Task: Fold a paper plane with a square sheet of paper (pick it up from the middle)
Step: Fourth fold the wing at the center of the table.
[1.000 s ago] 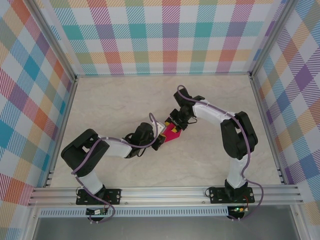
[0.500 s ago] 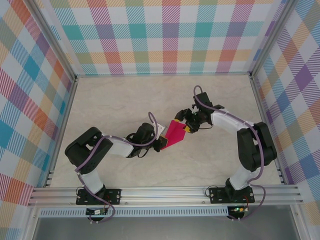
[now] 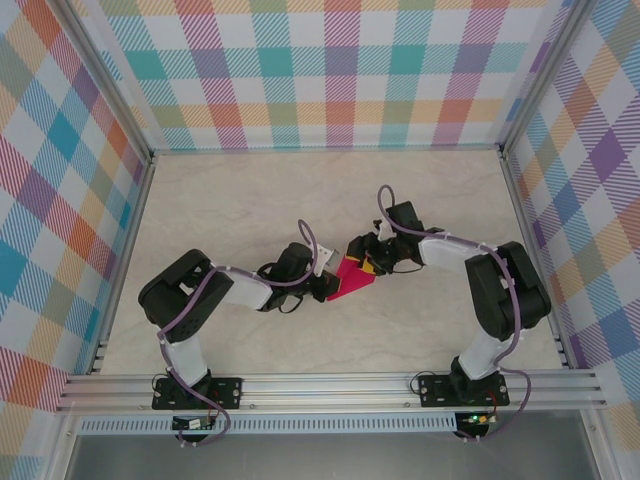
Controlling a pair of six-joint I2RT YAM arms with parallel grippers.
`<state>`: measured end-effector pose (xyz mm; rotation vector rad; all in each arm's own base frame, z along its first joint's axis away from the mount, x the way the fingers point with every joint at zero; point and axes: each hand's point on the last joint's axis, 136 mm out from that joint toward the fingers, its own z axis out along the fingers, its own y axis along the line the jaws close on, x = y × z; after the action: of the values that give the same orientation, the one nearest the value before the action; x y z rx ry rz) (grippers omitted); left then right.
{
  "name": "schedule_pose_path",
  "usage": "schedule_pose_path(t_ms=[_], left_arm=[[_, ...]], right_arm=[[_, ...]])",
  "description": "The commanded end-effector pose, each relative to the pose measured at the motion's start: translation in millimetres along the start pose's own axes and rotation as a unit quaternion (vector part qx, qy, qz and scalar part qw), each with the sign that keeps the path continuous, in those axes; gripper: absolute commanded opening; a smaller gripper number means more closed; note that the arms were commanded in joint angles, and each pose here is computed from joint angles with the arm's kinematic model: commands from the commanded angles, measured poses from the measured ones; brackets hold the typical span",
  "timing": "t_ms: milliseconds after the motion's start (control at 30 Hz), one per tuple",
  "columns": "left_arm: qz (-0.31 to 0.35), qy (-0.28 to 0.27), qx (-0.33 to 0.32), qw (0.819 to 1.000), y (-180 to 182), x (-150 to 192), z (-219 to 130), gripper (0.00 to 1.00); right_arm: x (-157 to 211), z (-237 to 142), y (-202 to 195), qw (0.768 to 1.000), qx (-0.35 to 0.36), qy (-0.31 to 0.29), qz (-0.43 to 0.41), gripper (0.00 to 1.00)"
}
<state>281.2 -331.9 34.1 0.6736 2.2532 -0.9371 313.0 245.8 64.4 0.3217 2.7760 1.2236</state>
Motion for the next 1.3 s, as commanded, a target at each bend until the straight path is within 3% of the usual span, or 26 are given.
schedule_pose_path(t_ms=[0, 667, 933, 1133, 1267], left_arm=[[-0.010, 0.010, 0.010, 1.000, -1, -2, 5, 0.07], [-0.024, 0.049, 0.016, 0.998, -1, 7, 16, 0.05], [-0.026, 0.058, 0.019, 0.998, -2, 7, 18, 0.05], [-0.028, 0.063, 0.018, 0.997, -3, 5, 16, 0.10], [-0.029, 0.058, 0.004, 0.998, -3, -2, 8, 0.20]], right_arm=[[7, 8, -7, 0.999, -0.004, 0.016, -0.033, 0.52], [4, 15, -31, 0.999, 0.033, -0.002, -0.009, 0.52], [5, 16, -52, 0.997, 0.081, -0.001, 0.017, 0.52], [8, 14, -73, 0.990, 0.136, 0.003, 0.040, 0.51], [11, 15, -86, 0.985, 0.163, 0.008, 0.058, 0.51]])
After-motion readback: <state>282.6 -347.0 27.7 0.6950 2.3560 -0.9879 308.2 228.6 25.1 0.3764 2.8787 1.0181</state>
